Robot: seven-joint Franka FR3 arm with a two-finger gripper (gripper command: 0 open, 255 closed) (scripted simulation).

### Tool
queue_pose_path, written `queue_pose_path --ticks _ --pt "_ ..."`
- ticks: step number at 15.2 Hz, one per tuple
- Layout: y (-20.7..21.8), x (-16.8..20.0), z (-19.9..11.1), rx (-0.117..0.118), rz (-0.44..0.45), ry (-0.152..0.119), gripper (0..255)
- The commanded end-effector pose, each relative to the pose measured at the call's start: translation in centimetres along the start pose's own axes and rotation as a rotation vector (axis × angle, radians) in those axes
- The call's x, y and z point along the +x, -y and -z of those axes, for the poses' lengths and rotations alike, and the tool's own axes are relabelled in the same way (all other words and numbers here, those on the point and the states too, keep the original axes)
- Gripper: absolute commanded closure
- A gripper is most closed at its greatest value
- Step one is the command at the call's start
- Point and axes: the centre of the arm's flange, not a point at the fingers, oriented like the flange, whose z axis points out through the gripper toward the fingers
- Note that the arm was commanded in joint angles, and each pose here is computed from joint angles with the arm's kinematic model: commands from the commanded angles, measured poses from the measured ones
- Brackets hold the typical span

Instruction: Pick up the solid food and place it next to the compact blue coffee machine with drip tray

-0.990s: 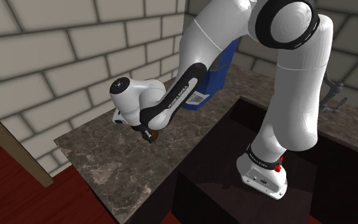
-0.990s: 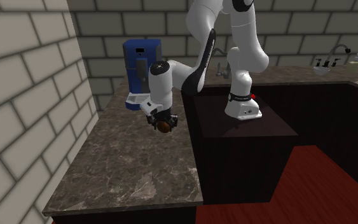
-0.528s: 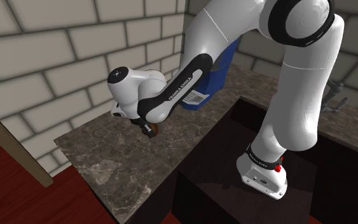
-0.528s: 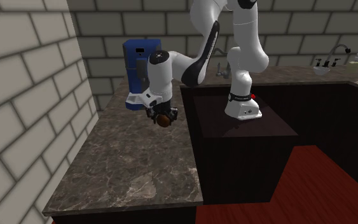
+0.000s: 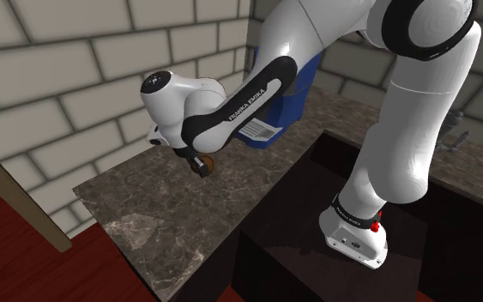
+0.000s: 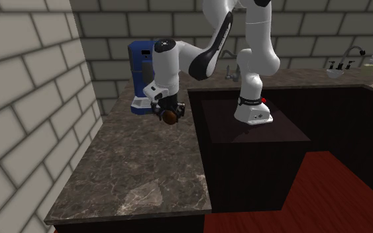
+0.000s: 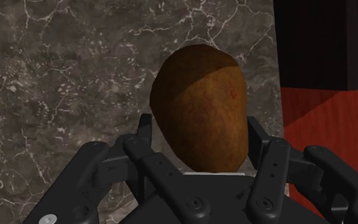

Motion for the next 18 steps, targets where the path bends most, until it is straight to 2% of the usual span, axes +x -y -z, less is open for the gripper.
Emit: queue_pose_path --ticks 1,18 --pt "0.0 -0.3 1.1 0.000 0.000 0.000 255" --pt "-0.5 -2.7 9.7 0.000 0.000 0.000 255"
